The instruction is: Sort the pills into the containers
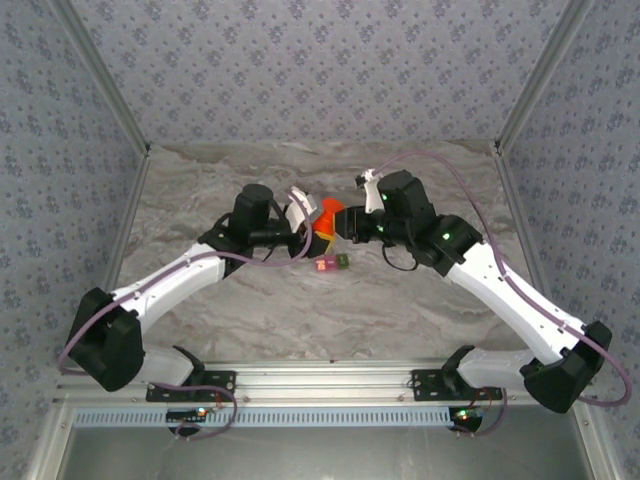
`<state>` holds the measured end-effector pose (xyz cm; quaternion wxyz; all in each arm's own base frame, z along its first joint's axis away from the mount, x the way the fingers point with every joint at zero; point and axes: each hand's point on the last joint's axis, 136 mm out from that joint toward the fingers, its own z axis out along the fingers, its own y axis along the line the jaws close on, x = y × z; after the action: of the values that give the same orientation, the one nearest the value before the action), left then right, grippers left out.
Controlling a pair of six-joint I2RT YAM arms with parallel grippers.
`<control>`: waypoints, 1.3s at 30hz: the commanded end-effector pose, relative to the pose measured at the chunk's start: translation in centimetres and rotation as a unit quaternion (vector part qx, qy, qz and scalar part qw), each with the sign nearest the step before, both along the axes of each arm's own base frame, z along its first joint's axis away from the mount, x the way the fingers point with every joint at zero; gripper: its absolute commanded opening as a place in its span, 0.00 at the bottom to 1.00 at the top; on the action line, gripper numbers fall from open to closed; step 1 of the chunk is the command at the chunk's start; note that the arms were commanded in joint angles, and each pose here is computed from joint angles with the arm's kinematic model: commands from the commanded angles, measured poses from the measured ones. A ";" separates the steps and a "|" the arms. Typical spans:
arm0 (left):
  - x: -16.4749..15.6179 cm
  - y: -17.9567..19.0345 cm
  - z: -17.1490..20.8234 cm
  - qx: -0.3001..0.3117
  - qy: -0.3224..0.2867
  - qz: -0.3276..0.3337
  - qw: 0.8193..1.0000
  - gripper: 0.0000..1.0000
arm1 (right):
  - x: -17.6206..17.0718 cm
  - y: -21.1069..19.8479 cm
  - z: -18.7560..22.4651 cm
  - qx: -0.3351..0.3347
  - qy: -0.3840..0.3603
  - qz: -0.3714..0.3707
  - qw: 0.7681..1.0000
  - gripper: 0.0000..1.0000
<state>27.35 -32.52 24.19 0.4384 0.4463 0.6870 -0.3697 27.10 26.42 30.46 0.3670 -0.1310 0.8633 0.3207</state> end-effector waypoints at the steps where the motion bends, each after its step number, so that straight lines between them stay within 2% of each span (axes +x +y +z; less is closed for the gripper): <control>1: -0.6 -1.4 3.4 -0.035 -0.047 -0.037 0.998 0.46 | 1.3 -0.8 -0.2 -0.005 -0.021 -0.037 0.999 0.21; 2: -0.7 -1.5 3.3 -0.034 -0.044 -0.041 0.998 0.44 | 1.4 -0.8 -0.5 -0.004 -0.020 -0.036 0.999 0.21; 4: -0.8 -1.6 3.2 -0.034 -0.042 -0.046 0.997 0.37 | 1.8 -0.9 0.0 0.005 -0.035 -0.041 0.999 0.27; 5: -0.7 -1.6 3.2 -0.034 -0.041 -0.045 0.998 0.37 | 1.8 -1.1 0.4 0.008 -0.045 -0.042 0.998 0.36; 7: -0.8 -1.6 3.2 -0.035 -0.041 -0.045 0.998 0.29 | 1.5 -1.2 0.8 0.013 -0.049 -0.038 0.998 0.57; 8: -0.8 -1.5 3.2 -0.037 -0.043 -0.046 0.997 0.25 | 1.2 -1.2 0.8 0.013 -0.048 -0.029 0.998 0.63; 10: -0.9 -1.5 3.3 -0.040 -0.047 -0.047 0.997 0.20 | 0.9 -1.3 1.2 0.021 -0.049 -0.014 0.998 0.68; 11: -1.0 -1.5 3.4 -0.041 -0.047 -0.048 0.997 0.17 | 0.8 -1.1 1.6 0.032 -0.049 0.000 0.998 0.69; 15: -1.4 -1.5 3.7 -0.046 -0.050 -0.057 0.996 0.17 | 0.7 -0.6 2.1 0.052 -0.042 0.042 0.997 0.71; 32: -2.2 -1.8 5.0 -0.073 -0.044 -0.077 0.993 0.20 | 1.4 2.8 -0.3 0.071 -0.008 0.094 0.993 0.70; 35: -2.2 -1.8 5.1 -0.075 -0.042 -0.077 0.993 0.16 | 1.0 2.5 -0.7 0.082 -0.013 0.095 0.992 0.73; 39: -2.0 -1.7 5.7 -0.089 -0.040 -0.066 0.993 0.15 | 0.4 1.5 -0.5 0.102 -0.028 0.102 0.989 0.73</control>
<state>26.45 -33.49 25.07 0.4282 0.4535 0.6634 -0.4135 28.91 27.52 30.45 0.3806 -0.1651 0.8101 0.4144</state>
